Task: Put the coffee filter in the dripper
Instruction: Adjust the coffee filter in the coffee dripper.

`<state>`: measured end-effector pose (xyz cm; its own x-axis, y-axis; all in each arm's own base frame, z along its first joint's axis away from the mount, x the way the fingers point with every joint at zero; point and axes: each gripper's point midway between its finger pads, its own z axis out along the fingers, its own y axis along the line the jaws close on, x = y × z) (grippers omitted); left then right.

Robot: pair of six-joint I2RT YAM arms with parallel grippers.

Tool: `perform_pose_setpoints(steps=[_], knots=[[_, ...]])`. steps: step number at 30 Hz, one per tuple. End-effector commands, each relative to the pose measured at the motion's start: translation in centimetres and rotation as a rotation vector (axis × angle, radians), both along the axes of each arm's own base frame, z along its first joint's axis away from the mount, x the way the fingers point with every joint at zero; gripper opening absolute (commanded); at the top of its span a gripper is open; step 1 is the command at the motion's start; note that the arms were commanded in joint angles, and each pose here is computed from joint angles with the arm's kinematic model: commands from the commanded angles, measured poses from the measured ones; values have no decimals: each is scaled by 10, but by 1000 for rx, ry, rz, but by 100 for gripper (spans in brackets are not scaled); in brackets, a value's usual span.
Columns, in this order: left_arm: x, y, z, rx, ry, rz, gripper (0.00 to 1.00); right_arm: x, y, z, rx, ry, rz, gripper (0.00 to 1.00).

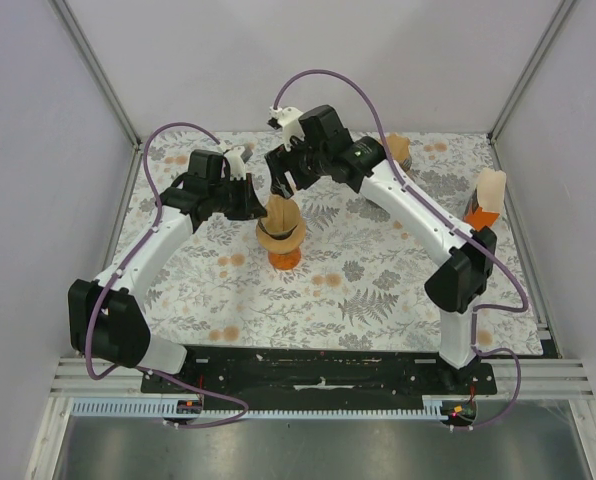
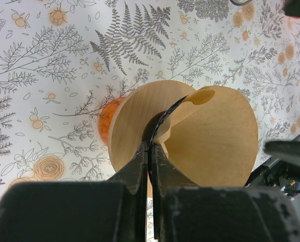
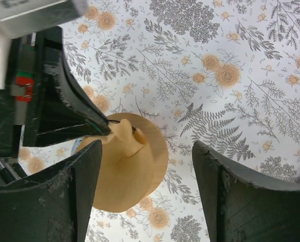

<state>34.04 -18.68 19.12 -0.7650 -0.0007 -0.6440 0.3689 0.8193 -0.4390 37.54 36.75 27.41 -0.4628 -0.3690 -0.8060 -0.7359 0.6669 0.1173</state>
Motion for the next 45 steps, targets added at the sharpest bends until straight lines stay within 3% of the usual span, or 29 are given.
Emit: perform_pose_setpoints(steps=[1,5,17,21,23,24,26,28,33,36,45], knots=[[-8,1,6,29,-21,-44,2,8,14,-17,3,-10,112,79],[-8,1,6,29,-19,-46,2,3,22,-40,-5,43,168,68],[-7,0,8,24,-23,-49,2,-2,16,-59,-30,76,186,0],[-8,0,8,25,-22,-50,2,-6,17,-57,-10,71,202,2],[-8,1,9,27,-27,-50,2,-7,16,-57,-9,71,202,29],[-8,1,10,26,-30,-50,2,-8,16,-59,-10,73,201,37],[-8,1,10,28,-32,-51,2,-10,14,-63,-15,79,200,41],[-8,1,10,27,-30,-51,2,-11,13,-66,-19,88,196,35],[-7,1,11,27,-32,-52,2,-14,12,-67,-10,92,196,0],[-6,0,16,24,-46,-60,3,-14,12,-66,-4,83,196,0],[2,-5,60,25,-144,-144,53,-14,5,-83,-39,98,173,0]])
